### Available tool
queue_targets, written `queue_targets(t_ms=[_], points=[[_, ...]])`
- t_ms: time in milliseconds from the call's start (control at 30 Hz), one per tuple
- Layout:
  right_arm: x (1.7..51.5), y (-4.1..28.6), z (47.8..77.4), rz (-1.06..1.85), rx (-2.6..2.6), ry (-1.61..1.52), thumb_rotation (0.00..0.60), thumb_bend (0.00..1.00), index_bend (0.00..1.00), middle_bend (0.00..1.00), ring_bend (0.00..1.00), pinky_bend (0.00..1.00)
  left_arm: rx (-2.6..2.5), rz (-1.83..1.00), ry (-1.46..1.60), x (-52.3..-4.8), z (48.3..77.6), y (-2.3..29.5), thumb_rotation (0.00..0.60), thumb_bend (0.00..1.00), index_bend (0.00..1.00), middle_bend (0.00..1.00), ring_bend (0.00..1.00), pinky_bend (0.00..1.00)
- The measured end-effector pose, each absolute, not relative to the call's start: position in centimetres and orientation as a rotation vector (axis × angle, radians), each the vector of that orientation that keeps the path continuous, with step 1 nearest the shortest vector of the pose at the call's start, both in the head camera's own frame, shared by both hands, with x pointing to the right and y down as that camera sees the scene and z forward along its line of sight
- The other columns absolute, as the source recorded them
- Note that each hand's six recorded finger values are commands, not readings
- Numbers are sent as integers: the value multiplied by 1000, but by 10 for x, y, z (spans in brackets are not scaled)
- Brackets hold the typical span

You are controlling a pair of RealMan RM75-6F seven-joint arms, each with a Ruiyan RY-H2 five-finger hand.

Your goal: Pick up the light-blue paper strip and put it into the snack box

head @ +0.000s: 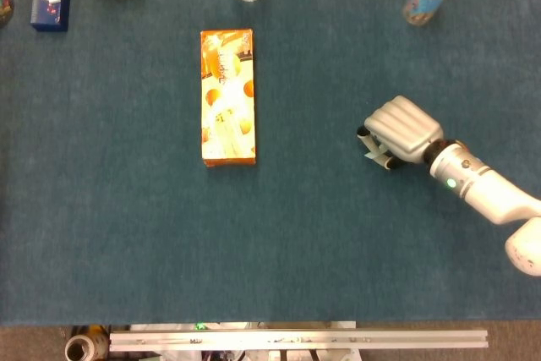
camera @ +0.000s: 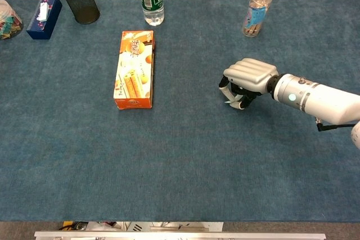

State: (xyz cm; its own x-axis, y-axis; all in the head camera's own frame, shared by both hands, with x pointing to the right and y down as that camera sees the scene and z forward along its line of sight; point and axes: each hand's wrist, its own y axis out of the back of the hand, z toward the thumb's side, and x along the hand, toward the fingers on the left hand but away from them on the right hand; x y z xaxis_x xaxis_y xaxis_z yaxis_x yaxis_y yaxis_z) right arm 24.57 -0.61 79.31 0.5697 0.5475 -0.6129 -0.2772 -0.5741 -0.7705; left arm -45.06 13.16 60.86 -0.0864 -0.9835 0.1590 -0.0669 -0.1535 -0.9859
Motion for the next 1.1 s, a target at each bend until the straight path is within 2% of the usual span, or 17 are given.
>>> queue_targets(t_ms=[100, 567, 767, 1100], points=[[242, -9, 788, 1110, -1904, -255, 600, 272, 697, 1000, 1000, 1000, -1324, -1366, 1243, -451, 608, 131, 600, 264, 170, 246, 212, 141], [181, -39, 729, 867, -2019, -441, 600, 273, 697, 1000, 1000, 1000, -1322, -1364, 1237, -448, 607, 131, 600, 264, 170, 246, 212, 141], [150, -35, 721, 781, -2094, -453, 600, 275, 697, 1000, 1000, 1000, -1320, -1368, 1240, -448, 606, 132, 600, 264, 170, 246, 212, 141], [104, -33, 726, 689, -2217, -475, 600, 276, 697, 1000, 1000, 1000, -1309, -1374, 1252, -449, 602, 136, 600, 265, 170, 246, 212, 141]])
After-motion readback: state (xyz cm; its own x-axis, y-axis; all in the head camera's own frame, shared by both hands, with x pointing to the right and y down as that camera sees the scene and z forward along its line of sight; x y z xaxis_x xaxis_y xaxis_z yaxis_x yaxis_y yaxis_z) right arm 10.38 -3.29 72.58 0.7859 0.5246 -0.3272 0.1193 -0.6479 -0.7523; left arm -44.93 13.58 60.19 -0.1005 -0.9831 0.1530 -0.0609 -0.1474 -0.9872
